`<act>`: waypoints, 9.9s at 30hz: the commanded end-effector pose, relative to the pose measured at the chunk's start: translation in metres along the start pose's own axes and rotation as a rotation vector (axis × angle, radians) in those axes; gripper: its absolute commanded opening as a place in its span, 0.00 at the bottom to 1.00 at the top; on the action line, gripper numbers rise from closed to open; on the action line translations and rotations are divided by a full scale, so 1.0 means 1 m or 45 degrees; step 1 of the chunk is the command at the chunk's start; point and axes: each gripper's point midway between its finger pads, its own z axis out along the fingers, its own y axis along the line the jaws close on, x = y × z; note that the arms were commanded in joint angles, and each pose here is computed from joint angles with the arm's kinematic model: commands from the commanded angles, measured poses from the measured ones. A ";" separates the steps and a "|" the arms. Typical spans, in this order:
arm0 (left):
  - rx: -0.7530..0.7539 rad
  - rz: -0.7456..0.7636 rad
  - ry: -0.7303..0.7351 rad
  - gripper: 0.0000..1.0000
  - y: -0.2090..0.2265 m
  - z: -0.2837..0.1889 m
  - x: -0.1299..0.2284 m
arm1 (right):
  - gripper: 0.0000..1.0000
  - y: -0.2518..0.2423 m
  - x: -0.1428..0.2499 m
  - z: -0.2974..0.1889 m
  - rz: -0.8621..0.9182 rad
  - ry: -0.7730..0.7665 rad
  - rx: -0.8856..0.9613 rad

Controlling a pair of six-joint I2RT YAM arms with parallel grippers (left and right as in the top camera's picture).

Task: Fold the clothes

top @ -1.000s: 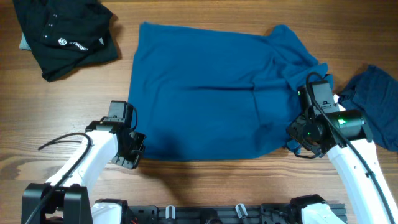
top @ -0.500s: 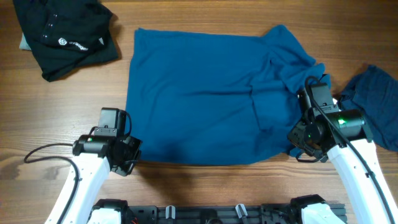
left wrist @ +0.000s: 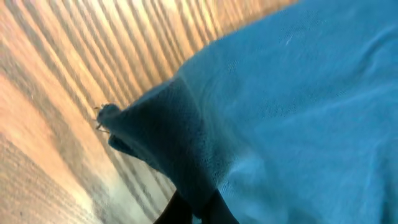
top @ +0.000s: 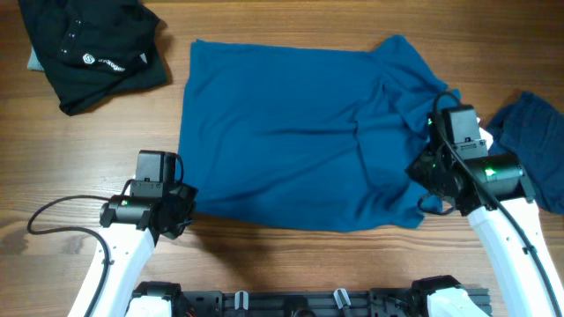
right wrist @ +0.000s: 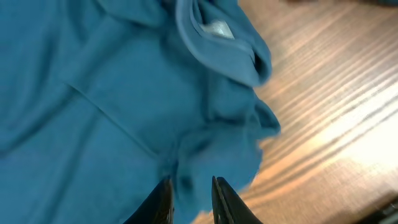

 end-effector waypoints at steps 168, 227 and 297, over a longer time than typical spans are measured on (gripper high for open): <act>0.139 0.064 -0.167 0.04 -0.058 -0.010 -0.036 | 0.04 -0.018 -0.048 0.029 0.102 -0.165 0.253; 0.104 0.276 -0.324 0.40 -0.087 0.032 -0.055 | 0.80 0.015 -0.053 0.108 -0.101 -0.015 0.241; 0.106 0.467 -0.197 1.00 -0.043 -0.046 -0.031 | 0.57 0.162 0.090 0.142 0.248 0.418 -0.338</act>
